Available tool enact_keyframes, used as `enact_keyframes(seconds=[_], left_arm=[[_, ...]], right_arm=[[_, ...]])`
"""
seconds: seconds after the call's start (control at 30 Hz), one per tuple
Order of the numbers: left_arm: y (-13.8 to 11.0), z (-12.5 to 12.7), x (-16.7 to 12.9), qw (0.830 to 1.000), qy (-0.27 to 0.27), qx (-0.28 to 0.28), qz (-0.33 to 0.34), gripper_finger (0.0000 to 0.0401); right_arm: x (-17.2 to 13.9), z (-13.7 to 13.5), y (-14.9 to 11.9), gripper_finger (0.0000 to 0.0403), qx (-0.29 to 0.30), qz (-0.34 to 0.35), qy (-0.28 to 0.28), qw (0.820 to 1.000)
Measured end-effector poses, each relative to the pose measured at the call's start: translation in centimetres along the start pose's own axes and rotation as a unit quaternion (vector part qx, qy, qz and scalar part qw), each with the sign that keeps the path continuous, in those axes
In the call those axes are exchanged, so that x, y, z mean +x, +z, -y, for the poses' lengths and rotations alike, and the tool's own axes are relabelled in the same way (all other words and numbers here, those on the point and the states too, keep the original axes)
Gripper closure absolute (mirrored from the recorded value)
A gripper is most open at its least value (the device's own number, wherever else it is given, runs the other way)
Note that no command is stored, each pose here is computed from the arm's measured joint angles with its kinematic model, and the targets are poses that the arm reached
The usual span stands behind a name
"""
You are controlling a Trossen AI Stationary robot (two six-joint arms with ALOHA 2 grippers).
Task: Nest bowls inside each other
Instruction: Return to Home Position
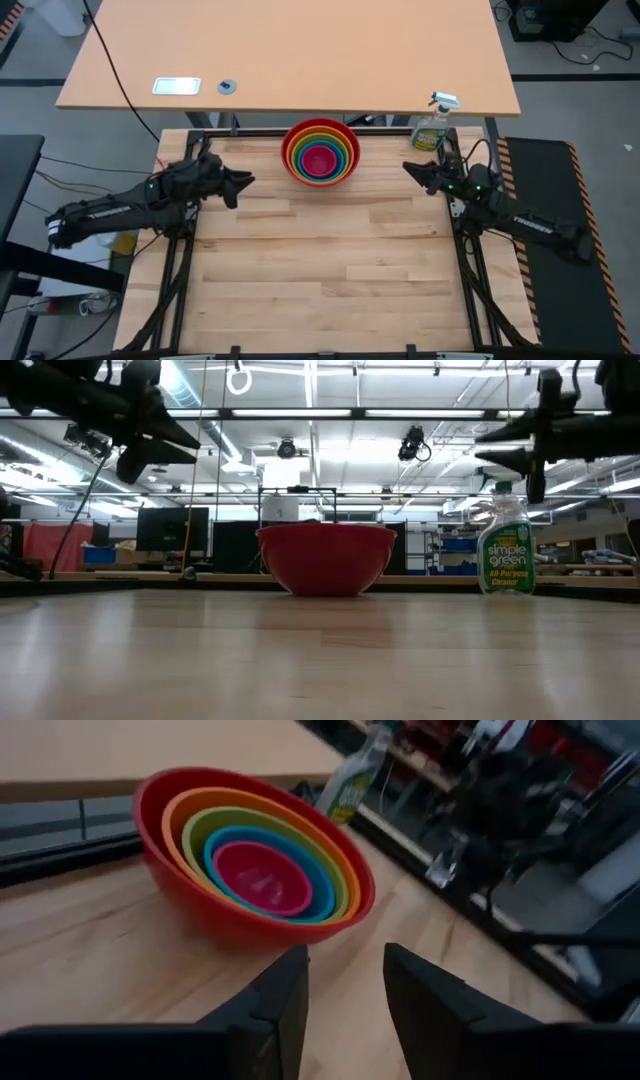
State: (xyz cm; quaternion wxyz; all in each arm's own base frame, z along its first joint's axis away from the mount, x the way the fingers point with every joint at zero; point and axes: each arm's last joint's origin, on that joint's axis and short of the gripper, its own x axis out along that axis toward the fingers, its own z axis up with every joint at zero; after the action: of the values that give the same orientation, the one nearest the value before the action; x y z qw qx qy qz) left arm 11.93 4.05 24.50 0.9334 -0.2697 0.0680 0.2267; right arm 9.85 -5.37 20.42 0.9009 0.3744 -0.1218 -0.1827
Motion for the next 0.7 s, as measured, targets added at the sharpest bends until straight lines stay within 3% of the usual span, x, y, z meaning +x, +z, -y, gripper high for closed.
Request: enact_keyframes(seconds=[0.23,0.5,0.7], left_arm=[[-2.5,-1.5,0.1,0.999,-0.009,-0.047,0.014,0.0307],[-4.6,-2.8,-0.3,0.997,-0.013,-0.069,0.019,0.0361],[-6.0,-3.6,-0.4,0.992,-0.054,-0.096,0.069,0.0397]], right_arm=[[-0.6,2.2,-1.9,0.0288,0.060,-0.016,0.011,0.998],[-0.7,2.6,-1.8,0.0295,0.055,-0.020,-0.006,0.998],[-0.8,2.6,-1.3,0.0306,0.053,0.007,-0.004,0.999]])
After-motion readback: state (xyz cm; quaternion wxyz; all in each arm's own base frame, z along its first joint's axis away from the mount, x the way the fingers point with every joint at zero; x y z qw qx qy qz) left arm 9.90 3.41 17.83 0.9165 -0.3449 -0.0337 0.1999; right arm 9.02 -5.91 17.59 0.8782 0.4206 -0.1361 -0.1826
